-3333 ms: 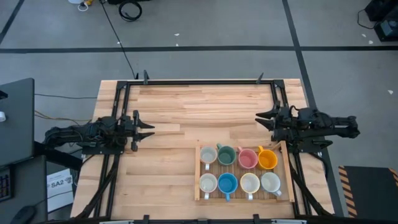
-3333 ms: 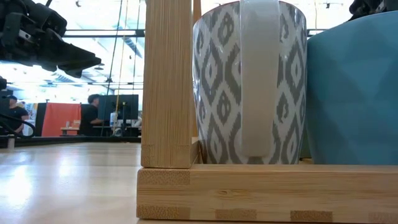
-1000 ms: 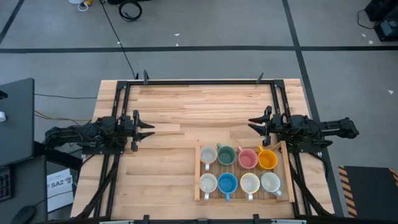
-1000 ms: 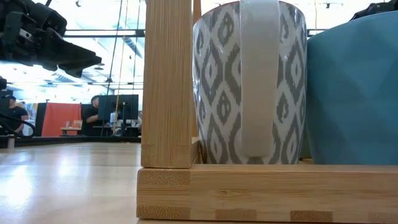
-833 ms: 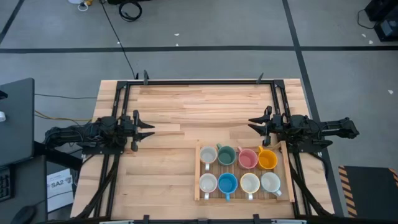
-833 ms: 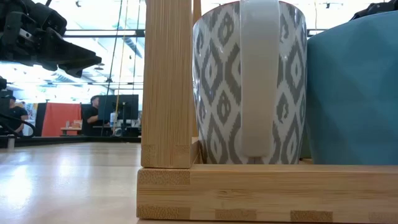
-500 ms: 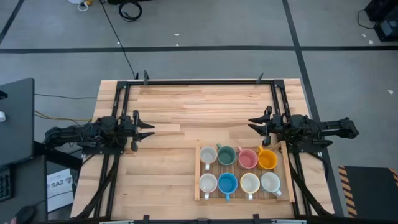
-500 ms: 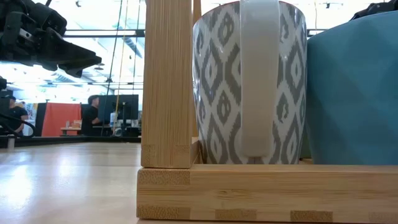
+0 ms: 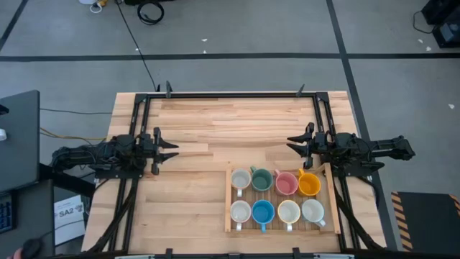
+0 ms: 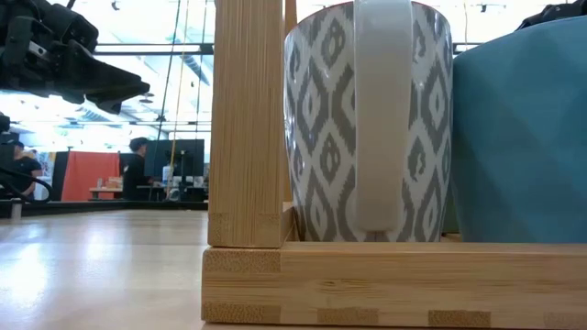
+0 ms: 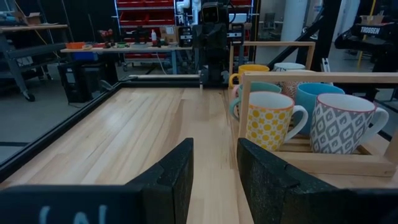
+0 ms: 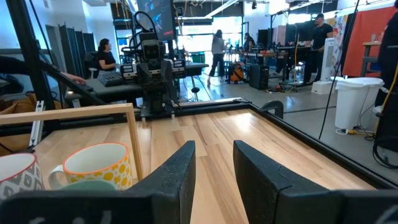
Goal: Place coffee mugs
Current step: Return to Home Position
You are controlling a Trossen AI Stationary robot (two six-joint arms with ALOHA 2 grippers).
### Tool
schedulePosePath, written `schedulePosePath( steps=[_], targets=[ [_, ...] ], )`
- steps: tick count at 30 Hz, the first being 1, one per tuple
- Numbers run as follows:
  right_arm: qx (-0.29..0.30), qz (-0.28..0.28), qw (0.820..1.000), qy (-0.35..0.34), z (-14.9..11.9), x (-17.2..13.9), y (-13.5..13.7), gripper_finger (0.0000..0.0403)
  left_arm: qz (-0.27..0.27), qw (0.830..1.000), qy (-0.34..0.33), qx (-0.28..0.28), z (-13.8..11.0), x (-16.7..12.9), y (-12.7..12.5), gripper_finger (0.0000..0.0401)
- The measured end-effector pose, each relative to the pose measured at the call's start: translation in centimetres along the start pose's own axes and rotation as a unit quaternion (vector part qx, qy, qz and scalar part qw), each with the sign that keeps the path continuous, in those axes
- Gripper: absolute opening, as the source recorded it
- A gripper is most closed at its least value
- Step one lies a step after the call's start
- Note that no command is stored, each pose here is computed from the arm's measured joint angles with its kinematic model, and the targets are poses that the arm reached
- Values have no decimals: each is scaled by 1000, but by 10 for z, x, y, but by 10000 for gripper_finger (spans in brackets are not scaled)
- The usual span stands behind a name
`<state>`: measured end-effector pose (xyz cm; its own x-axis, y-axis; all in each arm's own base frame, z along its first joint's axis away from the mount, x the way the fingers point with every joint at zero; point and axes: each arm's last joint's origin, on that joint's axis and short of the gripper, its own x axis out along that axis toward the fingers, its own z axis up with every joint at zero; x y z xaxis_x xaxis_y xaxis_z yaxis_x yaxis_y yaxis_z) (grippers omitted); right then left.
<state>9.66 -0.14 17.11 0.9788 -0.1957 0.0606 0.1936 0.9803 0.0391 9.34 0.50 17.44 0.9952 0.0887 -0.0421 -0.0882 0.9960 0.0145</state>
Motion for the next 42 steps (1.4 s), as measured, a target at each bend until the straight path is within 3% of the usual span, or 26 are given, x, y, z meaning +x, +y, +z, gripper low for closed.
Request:
schedulePosePath(
  steps=[42],
  targets=[
    [0,0,1000,0,0,0,0,114,-2,1000,-17,-1,-2,2,0,130]
  ],
)
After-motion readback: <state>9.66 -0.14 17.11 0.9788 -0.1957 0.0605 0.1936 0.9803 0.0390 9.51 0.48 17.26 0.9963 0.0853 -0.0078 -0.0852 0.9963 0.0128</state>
